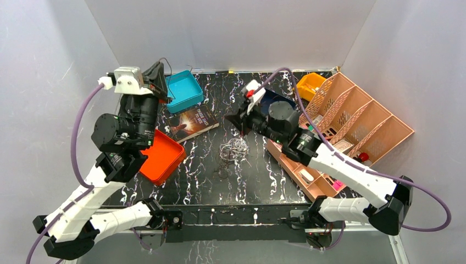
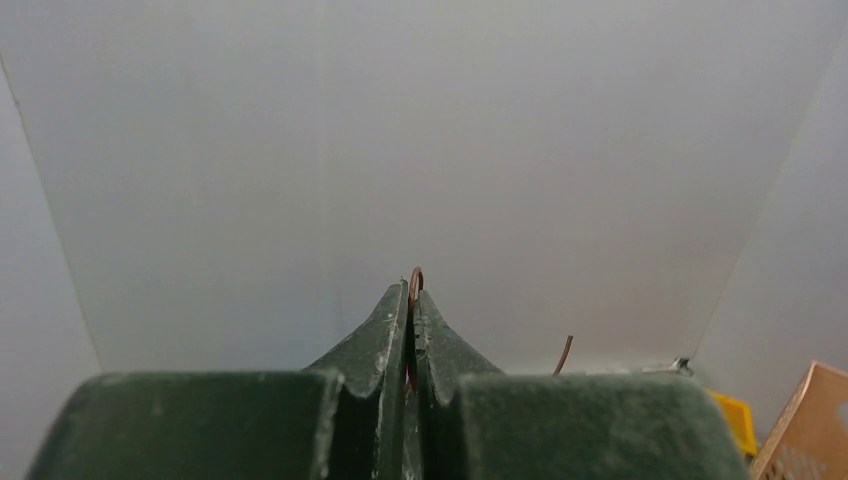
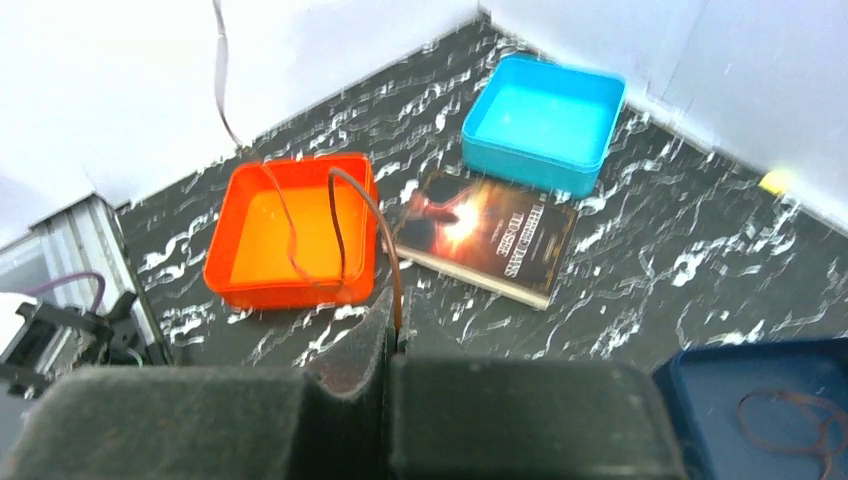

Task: Untangle the cables

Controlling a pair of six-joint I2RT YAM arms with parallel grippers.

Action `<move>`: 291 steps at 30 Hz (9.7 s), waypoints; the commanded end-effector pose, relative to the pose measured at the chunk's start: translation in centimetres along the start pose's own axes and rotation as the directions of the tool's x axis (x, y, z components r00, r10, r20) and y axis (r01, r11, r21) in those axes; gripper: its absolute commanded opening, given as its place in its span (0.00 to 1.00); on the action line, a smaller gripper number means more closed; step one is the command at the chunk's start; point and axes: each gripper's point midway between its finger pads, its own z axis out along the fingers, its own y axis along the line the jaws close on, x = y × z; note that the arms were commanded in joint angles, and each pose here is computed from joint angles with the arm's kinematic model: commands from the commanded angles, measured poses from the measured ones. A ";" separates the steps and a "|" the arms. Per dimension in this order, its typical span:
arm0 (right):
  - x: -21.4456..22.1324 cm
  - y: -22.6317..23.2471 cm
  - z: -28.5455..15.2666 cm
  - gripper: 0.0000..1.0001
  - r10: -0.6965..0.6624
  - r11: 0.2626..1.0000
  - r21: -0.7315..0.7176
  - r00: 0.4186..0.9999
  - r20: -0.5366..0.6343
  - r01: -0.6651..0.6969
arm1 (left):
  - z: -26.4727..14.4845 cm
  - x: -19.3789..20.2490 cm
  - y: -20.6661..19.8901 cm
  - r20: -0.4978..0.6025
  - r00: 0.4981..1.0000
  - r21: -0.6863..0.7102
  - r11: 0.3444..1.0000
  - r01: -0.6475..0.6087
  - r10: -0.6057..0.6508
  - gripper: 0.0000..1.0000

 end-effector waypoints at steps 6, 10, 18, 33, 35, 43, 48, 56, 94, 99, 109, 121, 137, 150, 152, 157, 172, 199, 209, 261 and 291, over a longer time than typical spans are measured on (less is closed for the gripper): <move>-10.5 0.0 0.1 0.00 -0.132 0.991 0.038 0.990 0.049 0.130 | -3.0 4.6 2.4 -0.122 0.991 -0.108 0.993 0.048 -0.061 0.00; -14.0 -0.5 -0.3 0.00 -0.173 0.983 0.088 0.979 0.113 0.163 | -3.3 5.5 2.4 -0.141 0.988 -0.110 0.993 0.050 -0.066 0.00; -14.2 -2.2 -0.2 0.00 -0.221 0.963 0.178 0.972 0.078 0.204 | -3.7 7.8 1.5 -0.208 0.977 -0.080 0.996 0.037 -0.053 0.00; -9.1 -11.5 0.6 0.00 -0.059 0.918 0.385 0.994 -0.090 0.089 | -2.9 17.4 -4.8 -0.490 0.871 0.025 0.998 0.055 -0.035 0.00; -8.7 -13.6 0.5 0.00 -0.010 0.916 0.399 0.996 -0.089 0.044 | -2.2 19.3 -6.1 -0.524 0.851 0.046 0.997 0.066 -0.032 0.00; -9.1 -22.0 -1.0 0.00 0.094 0.843 0.532 0.995 0.012 -0.086 | 3.0 27.9 -11.7 -0.663 0.745 0.156 0.961 0.229 -0.070 0.00; -9.7 -27.2 -2.2 0.00 0.115 0.787 0.601 0.990 0.080 -0.140 | 6.6 32.0 -14.9 -0.700 0.709 0.214 0.924 0.316 -0.081 0.00; -10.2 -33.2 -3.7 0.00 0.135 0.741 0.647 0.983 0.124 -0.183 | 9.4 39.4 -20.0 -0.776 0.630 0.294 0.865 0.406 -0.032 0.00; 4.7 -36.1 2.5 0.00 0.353 0.794 0.558 0.930 -0.099 -0.242 | 4.9 58.1 -22.4 -0.901 0.418 0.309 0.846 0.434 0.115 0.03; 4.8 -35.8 2.2 0.00 0.356 0.795 0.555 0.929 -0.099 -0.245 | 6.1 55.9 -22.2 -0.883 0.455 0.326 0.848 0.418 0.115 0.19; 4.7 -35.7 1.6 0.00 0.346 0.788 0.572 0.933 -0.103 -0.228 | 8.6 50.7 -21.9 -0.839 0.537 0.344 0.855 0.388 0.094 0.46; 5.2 -35.3 1.4 0.00 0.346 0.795 0.565 0.930 -0.120 -0.223 | 8.8 46.4 -19.5 -0.813 0.574 0.327 0.892 0.311 0.098 0.52; 9.8 -33.0 4.1 0.00 0.418 0.830 0.482 0.886 -0.202 -0.281 | 2.9 40.0 -6.5 -0.765 0.621 0.222 0.975 0.001 0.173 0.60; 17.4 -31.9 6.6 0.00 0.449 0.835 0.496 0.814 -0.368 -0.237 | 0.8 39.5 -4.0 -0.772 0.603 0.194 0.978 -0.078 0.201 0.62; 18.4 -32.0 6.5 0.00 0.445 0.830 0.519 0.804 -0.394 -0.206 | 0.7 39.6 -4.0 -0.774 0.599 0.197 0.977 -0.079 0.204 0.62; 20.0 -32.3 5.6 0.00 0.447 0.813 0.560 0.785 -0.429 -0.157 | 0.6 39.8 -3.8 -0.776 0.597 0.192 0.978 -0.086 0.205 0.63; 12.1 -31.8 4.3 0.32 0.350 0.817 0.566 0.876 -0.331 -0.113 | 0.5 40.1 -3.8 -0.778 0.589 0.201 0.975 -0.092 0.216 0.64; 13.1 -30.4 -3.7 0.51 0.451 0.642 0.763 0.840 -0.301 -0.071 | 0.3 40.6 -3.9 -0.785 0.579 0.210 0.974 -0.091 0.223 0.66; 16.2 -31.1 -2.5 0.44 0.484 0.656 0.752 0.797 -0.360 -0.059 | 0.4 40.6 -3.8 -0.783 0.578 0.214 0.972 -0.095 0.229 0.66; 15.1 -32.1 -0.7 0.64 0.170 0.882 0.408 0.651 -0.740 0.234 | 0.4 40.8 -3.5 -0.784 0.572 0.216 0.970 -0.114 0.242 0.67; 17.8 -31.8 2.7 0.12 0.267 0.861 0.493 0.717 -0.644 0.123 | 0.7 39.9 -3.3 -0.771 0.588 0.218 0.969 -0.117 0.244 0.67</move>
